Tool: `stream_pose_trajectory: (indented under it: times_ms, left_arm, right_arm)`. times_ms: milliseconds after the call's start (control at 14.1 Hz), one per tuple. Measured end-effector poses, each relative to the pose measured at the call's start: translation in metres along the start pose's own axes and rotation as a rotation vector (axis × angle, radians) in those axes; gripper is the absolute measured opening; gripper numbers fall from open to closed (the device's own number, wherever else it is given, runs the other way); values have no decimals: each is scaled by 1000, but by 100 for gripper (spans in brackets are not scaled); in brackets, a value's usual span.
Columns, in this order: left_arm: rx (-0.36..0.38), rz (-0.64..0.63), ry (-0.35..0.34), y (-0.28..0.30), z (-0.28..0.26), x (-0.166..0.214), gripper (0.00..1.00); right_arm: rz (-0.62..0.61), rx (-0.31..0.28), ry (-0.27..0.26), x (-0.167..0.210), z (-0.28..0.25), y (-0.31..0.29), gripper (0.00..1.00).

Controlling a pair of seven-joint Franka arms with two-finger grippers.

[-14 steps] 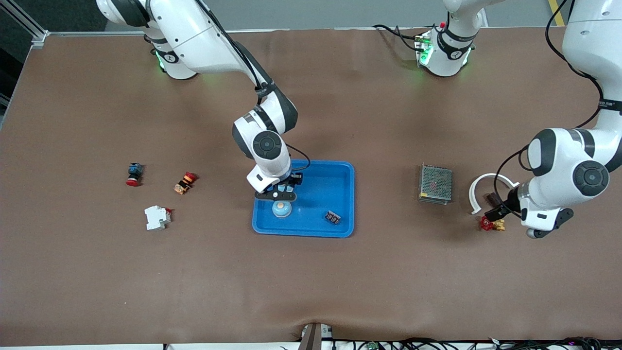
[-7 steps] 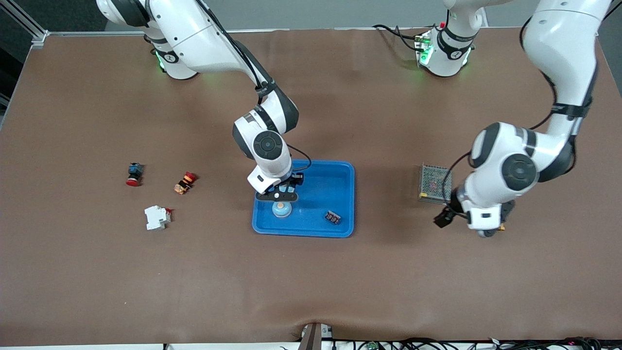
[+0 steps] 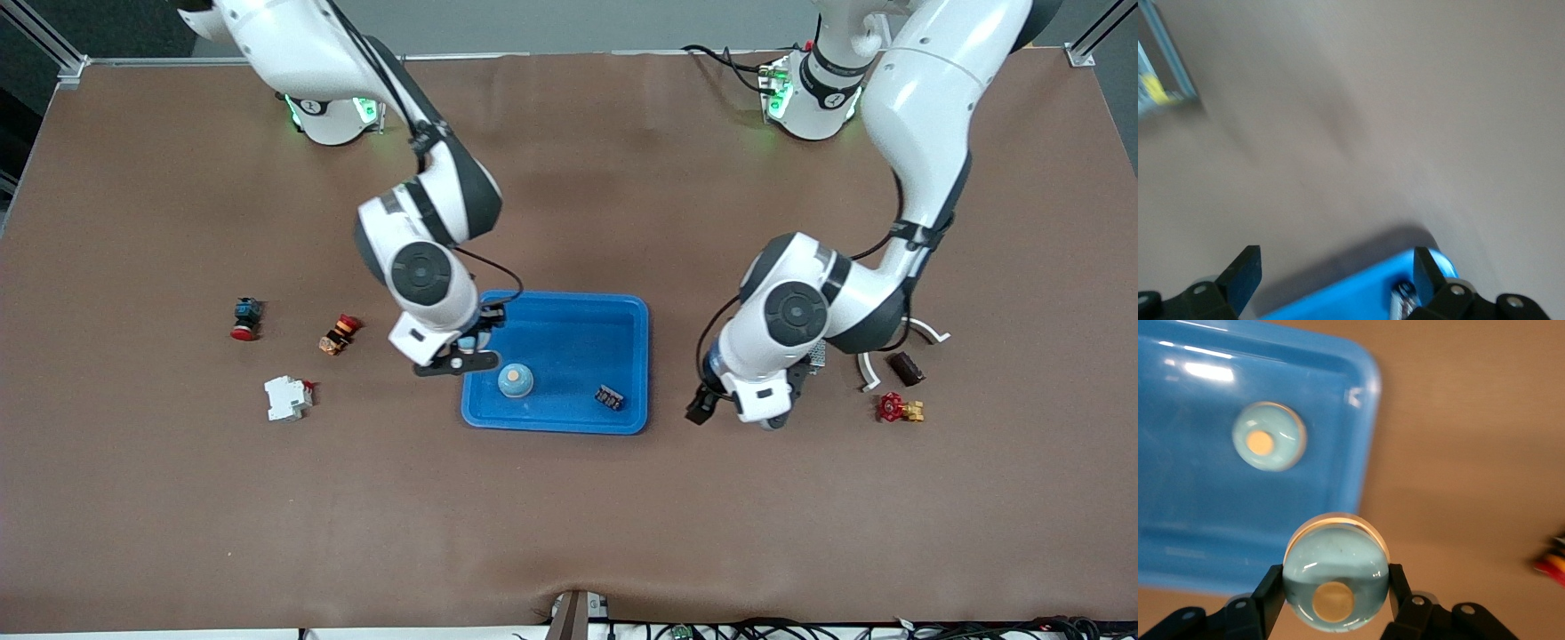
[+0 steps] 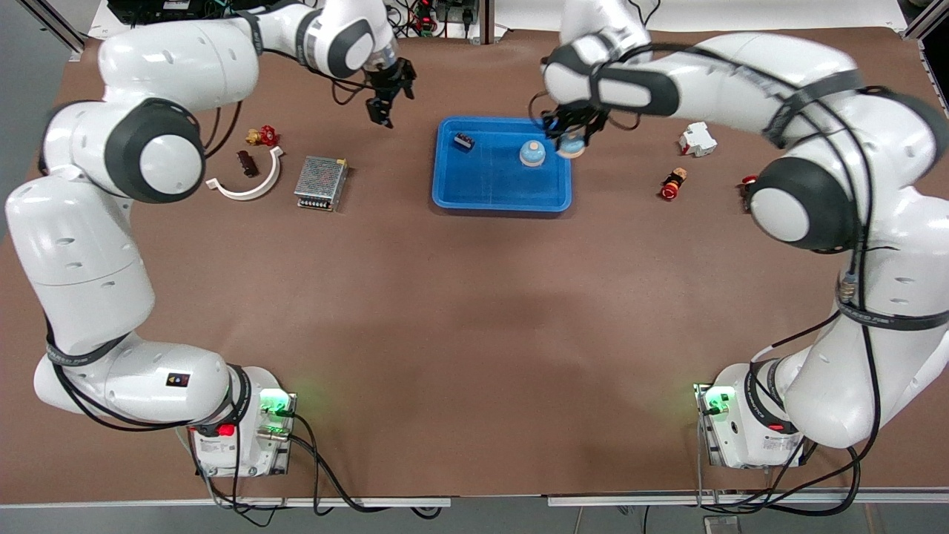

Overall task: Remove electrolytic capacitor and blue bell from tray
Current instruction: 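Return the left gripper to the tray while the right gripper lifts the bell, then grasp the second capacitor while the right gripper carries the bell outward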

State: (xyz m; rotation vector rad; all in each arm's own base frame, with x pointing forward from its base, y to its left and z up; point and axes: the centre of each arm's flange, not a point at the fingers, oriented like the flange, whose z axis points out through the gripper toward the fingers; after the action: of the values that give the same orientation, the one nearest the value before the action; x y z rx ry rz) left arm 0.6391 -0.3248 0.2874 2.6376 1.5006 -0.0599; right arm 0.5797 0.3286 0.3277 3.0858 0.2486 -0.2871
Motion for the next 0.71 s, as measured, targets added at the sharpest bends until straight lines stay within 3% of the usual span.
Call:
stream_pose_trajectory:
  times_ms: [426,710]
  left_arm:
    - [-105,53,-38,15,31,-46,100]
    - [-117,66,-4,21,62,-70,94]
  right_arm:
    - [-200,-21,-9,-22,-49,138,67]
    - [-298,-49,36,-43,-41,214,67]
